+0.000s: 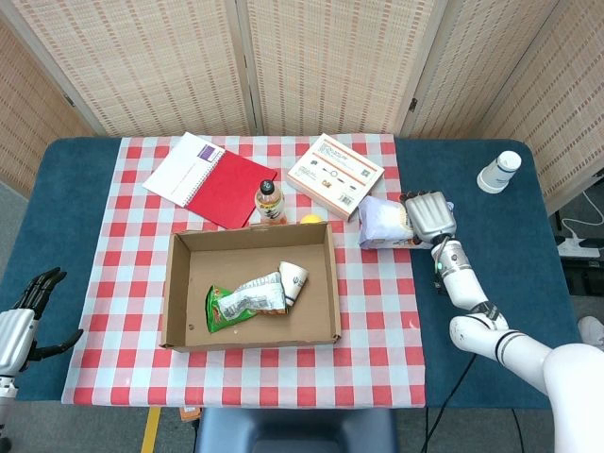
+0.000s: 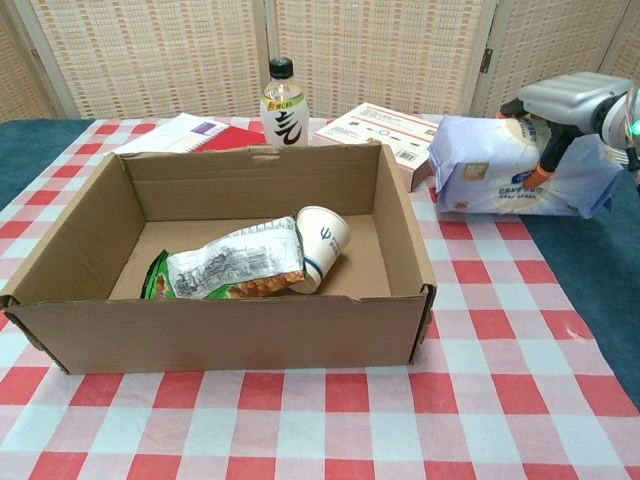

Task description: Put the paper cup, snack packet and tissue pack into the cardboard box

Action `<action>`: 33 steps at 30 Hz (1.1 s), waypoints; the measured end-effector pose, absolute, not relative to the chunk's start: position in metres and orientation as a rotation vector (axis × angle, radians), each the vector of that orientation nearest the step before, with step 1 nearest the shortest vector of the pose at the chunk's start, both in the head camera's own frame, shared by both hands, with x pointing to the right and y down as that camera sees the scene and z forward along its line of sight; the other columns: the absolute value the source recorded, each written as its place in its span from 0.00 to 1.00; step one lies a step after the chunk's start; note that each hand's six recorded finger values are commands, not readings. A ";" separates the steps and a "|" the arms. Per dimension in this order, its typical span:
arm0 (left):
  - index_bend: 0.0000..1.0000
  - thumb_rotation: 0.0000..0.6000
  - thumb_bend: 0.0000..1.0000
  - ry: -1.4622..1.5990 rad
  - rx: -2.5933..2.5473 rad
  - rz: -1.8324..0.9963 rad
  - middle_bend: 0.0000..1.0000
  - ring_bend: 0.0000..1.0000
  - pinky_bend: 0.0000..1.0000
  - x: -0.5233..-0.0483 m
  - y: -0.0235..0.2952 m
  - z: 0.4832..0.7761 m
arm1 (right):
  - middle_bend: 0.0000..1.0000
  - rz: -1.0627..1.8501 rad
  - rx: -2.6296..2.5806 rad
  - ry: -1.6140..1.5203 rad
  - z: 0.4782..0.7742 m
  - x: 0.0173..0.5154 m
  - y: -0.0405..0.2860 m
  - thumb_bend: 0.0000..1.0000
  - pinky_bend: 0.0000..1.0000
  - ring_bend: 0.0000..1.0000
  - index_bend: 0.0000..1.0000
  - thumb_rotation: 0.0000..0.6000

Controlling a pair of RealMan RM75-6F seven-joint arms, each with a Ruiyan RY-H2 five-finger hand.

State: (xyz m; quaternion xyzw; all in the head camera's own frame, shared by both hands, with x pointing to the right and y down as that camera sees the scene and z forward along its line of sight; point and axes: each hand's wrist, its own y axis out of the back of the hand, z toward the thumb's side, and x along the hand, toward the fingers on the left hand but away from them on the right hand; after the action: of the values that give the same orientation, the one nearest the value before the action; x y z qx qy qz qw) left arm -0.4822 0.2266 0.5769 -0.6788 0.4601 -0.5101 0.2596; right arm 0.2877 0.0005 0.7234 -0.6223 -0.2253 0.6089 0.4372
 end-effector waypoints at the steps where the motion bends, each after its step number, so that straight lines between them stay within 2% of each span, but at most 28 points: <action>1: 0.09 1.00 0.23 1.247 -1.839 -1.381 0.03 0.00 0.23 -0.482 0.226 0.577 | 0.58 1.503 -1.549 -0.567 0.719 0.286 -0.001 0.09 0.73 0.57 0.94 1.00; 11: 0.09 1.00 0.23 1.240 -1.839 -1.397 0.03 0.00 0.23 -0.482 0.227 0.576 | 0.58 1.316 -1.621 -0.675 0.642 0.235 -0.012 0.09 0.73 0.57 0.94 1.00; 21: 0.09 1.00 0.23 1.251 -1.840 -1.386 0.03 0.00 0.23 -0.482 0.226 0.573 | 0.59 1.061 -1.761 -0.662 0.544 0.132 0.018 0.09 0.73 0.58 0.94 1.00; 26: 0.09 1.00 0.23 1.255 -1.841 -1.379 0.03 0.00 0.23 -0.482 0.227 0.571 | 0.59 0.974 -1.813 -0.628 0.536 0.089 0.034 0.10 0.73 0.58 0.95 1.00; 33: 0.09 1.00 0.23 1.270 -1.838 -1.372 0.03 0.00 0.23 -0.485 0.226 0.569 | 0.59 0.867 -1.922 -0.605 0.558 0.034 0.067 0.10 0.73 0.58 0.95 1.00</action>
State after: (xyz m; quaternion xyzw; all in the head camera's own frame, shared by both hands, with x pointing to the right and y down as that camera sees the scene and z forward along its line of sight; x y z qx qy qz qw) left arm -0.4848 0.2257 0.5686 -0.6776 0.4680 -0.5057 0.2571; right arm 0.0343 0.0670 0.5583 -0.7796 -0.2454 0.3518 0.4563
